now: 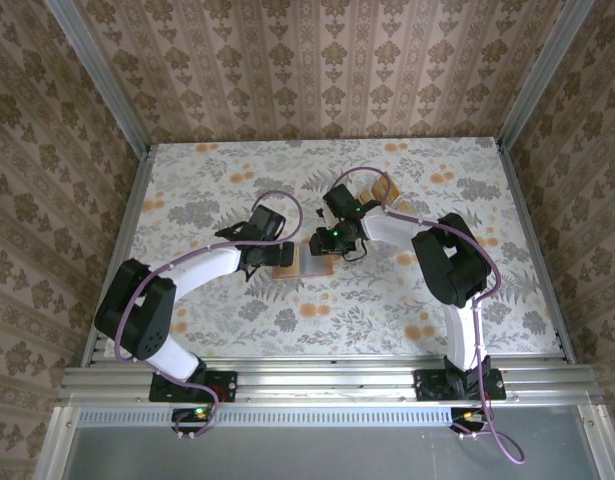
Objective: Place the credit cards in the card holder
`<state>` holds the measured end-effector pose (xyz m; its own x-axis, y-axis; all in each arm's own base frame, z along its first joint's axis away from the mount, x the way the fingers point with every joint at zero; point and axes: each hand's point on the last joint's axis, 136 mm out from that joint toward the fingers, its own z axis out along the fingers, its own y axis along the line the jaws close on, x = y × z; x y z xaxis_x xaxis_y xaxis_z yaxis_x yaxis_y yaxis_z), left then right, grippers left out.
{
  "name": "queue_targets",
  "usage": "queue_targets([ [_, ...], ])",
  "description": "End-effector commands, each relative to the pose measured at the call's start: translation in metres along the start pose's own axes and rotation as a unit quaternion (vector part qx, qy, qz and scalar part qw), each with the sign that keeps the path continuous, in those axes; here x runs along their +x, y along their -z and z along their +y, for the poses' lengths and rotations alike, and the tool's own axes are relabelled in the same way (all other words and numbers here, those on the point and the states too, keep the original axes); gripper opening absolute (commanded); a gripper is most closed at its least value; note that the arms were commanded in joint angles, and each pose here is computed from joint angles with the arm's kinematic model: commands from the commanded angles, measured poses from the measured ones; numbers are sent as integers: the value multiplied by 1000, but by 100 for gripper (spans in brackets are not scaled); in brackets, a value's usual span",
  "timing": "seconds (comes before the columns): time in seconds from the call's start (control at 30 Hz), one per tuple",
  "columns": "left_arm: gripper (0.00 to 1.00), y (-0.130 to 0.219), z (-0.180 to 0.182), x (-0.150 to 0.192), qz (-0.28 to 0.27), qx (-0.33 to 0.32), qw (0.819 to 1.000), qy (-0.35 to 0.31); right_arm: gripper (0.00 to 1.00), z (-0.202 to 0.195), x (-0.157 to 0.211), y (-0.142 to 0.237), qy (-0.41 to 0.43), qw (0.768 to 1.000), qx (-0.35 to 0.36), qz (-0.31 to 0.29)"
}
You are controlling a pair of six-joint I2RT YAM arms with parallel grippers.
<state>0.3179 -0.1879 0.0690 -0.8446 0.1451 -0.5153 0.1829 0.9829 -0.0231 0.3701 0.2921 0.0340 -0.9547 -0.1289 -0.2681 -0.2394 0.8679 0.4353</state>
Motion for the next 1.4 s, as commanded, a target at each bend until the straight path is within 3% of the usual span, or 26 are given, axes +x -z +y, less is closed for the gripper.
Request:
queue_targets([
  [0.0,100,-4,-2,5,5,1,1000,-13,39,12,-11,22,11,1000,1,-21],
  [0.83,100,-10,-16,15,-9,37,999,-30,39,26,5,-25,-4,999,-24,24],
  [1.37,100,-10,-45,24,-43,67,995,-61,39,25,9,-27,-12,999,-28,26],
])
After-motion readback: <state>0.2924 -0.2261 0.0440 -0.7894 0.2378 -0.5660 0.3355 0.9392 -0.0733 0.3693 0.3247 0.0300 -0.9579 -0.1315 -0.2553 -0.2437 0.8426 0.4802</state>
